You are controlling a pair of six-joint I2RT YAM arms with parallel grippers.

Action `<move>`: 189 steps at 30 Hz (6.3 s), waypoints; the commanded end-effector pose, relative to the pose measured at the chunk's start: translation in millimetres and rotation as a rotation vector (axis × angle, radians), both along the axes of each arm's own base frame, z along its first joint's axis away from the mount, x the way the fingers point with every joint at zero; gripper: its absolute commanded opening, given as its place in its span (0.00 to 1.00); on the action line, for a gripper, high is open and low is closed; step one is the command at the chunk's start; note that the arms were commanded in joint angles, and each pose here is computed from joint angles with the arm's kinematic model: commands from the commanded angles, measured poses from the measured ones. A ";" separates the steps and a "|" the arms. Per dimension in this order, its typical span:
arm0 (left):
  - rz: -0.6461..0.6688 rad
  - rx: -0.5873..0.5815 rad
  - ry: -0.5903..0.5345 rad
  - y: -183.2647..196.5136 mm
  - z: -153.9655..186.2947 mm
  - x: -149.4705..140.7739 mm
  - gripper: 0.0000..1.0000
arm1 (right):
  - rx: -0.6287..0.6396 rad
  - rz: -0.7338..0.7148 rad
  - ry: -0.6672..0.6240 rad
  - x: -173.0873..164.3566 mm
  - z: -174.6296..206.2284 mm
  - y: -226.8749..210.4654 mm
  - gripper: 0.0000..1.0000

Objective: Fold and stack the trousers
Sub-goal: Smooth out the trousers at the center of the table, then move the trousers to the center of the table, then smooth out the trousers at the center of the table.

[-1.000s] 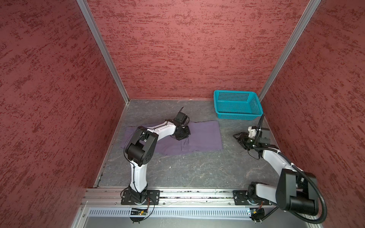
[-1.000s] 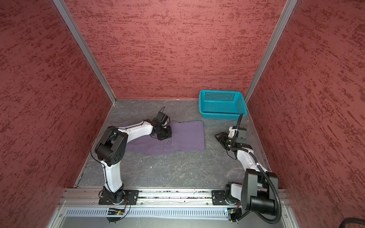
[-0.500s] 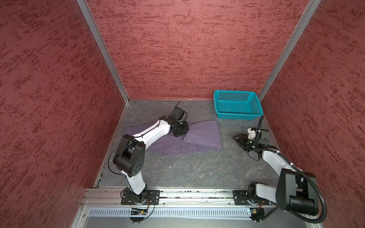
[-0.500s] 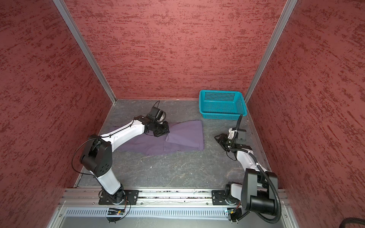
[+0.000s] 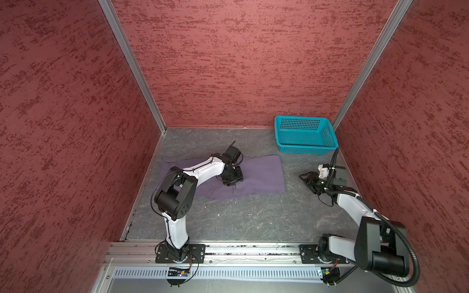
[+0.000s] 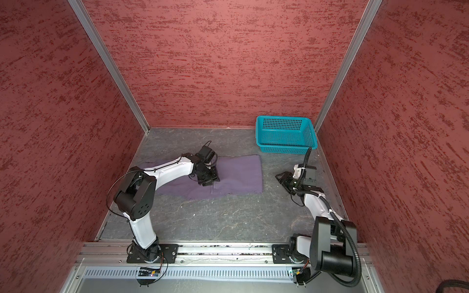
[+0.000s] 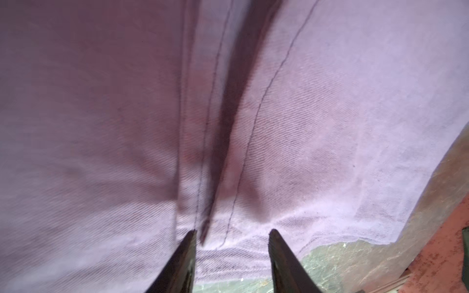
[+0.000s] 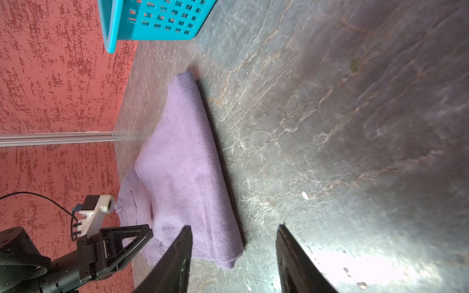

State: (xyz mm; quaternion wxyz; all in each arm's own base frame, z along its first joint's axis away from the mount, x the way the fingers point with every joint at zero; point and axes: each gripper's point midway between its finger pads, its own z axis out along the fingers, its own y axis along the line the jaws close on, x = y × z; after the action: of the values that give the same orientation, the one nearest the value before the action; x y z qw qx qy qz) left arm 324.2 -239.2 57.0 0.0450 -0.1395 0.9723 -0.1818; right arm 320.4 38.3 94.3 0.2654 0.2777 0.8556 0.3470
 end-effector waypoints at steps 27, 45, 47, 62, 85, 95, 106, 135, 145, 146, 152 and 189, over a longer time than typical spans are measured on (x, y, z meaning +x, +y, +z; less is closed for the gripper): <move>0.005 0.041 0.038 -6.9 -33.4 -6.8 0.45 | 0.005 0.001 -0.016 -0.2 0.1 -0.4 0.53; -0.036 0.082 -0.053 -4.5 3.6 13.4 0.00 | 0.001 -0.004 -0.004 -0.1 -2.4 -1.4 0.53; -0.040 0.082 -0.075 -2.5 17.6 15.8 0.00 | 0.002 -0.005 -0.003 -0.2 -2.9 -1.6 0.53; -0.101 0.084 0.041 -13.5 27.9 -45.8 0.00 | 0.015 0.000 0.012 0.4 -11.6 -0.1 0.53; 0.073 0.084 -0.068 52.8 53.5 8.2 0.34 | -0.116 0.141 -0.064 26.6 11.0 41.9 0.65; 0.133 0.031 -0.057 79.8 53.5 -2.7 0.34 | -0.150 0.241 0.029 55.9 -32.3 88.1 0.63; 0.215 0.011 -0.048 113.1 41.5 -11.1 0.35 | -0.120 0.309 0.083 42.6 -61.6 110.7 0.28; -0.097 -0.115 -0.107 -58.1 1.8 10.3 0.60 | -0.467 0.134 0.147 15.0 -29.9 -2.0 0.36; -0.094 -0.127 -0.123 -65.5 -14.1 16.7 0.53 | -0.428 0.123 0.125 11.6 -24.6 1.3 0.48; -0.093 -0.123 -0.117 -65.3 -17.0 16.2 0.52 | -0.429 0.121 0.126 11.4 -25.0 0.7 0.48; -0.091 -0.102 -0.108 -64.1 -27.3 16.2 0.48 | -0.416 0.116 0.126 10.8 -25.3 0.5 0.48; -0.081 -0.106 -0.095 -69.5 -30.4 10.0 0.46 | -0.373 0.126 0.156 9.3 -39.6 4.7 0.49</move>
State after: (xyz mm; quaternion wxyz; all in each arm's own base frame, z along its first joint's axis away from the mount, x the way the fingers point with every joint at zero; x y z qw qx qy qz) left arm 337.8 -298.7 32.0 0.0877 -0.0924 0.9657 -0.2262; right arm 328.9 41.6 59.2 0.2247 0.1920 0.9405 0.1674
